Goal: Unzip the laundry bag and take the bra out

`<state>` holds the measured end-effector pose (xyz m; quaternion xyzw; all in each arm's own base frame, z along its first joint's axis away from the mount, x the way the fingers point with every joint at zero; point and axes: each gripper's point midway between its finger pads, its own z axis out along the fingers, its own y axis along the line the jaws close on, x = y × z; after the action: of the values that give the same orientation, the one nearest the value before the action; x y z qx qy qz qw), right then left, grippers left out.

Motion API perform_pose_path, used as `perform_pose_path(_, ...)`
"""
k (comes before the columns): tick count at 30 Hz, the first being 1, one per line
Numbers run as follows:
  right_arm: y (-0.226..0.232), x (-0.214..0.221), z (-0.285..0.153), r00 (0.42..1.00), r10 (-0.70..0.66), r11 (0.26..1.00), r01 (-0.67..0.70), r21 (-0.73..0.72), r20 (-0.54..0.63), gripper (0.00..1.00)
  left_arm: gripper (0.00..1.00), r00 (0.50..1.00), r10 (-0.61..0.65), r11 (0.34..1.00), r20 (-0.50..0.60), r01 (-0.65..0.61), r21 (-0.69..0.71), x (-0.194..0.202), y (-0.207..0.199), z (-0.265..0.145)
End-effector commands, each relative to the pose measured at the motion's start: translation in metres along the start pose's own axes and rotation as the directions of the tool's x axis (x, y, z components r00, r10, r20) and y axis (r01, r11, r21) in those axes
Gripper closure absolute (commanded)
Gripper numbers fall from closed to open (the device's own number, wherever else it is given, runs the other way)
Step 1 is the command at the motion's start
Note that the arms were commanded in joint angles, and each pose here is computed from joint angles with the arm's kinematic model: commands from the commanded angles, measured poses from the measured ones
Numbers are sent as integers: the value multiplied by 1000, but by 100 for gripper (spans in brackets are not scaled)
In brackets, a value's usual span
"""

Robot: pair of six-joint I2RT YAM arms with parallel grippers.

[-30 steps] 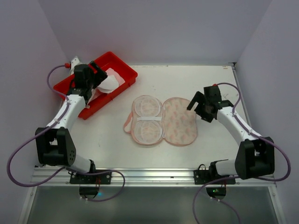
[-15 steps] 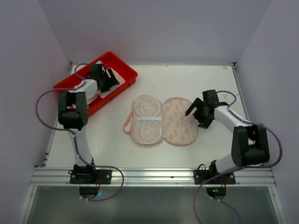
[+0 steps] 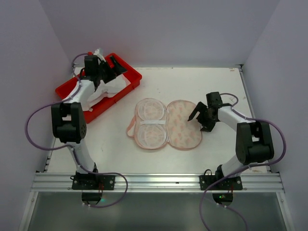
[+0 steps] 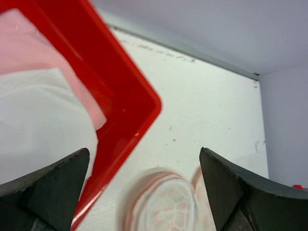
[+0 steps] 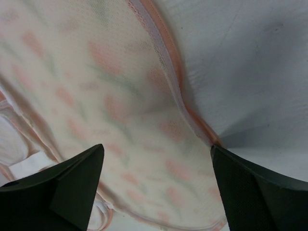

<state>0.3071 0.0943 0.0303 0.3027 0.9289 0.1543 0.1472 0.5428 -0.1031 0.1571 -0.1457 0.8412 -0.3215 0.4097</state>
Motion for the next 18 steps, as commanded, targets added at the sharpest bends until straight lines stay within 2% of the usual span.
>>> perform_pose_path(1,0,-12,-5,996,-90,995,89,45,20,11,0,990,109,989,87,-116,88,-40,-68,-66)
perform_pose_path(5,-6,-33,-14,984,-157,981,147,126,78,10,0,989,142,989,38,-143,36,-10,-63,-106)
perform_pose_path(6,-3,-32,-14,985,-160,981,152,119,61,10,0,991,131,991,-4,-131,15,12,-48,-107)
perform_pose_path(8,8,-31,-8,988,-151,985,149,82,22,11,0,989,149,989,11,-149,8,20,-49,-125)
perform_pose_path(9,13,-29,-5,989,-145,987,144,65,2,11,0,991,136,991,-20,-136,-4,38,-38,-127)
perform_pose_path(14,31,-25,9,994,-89,996,90,18,-61,14,0,984,176,984,-18,-176,12,59,-37,-150)
perform_pose_path(18,42,-9,15,986,-129,990,133,35,-102,14,0,979,202,979,-7,-202,8,68,-32,-159)
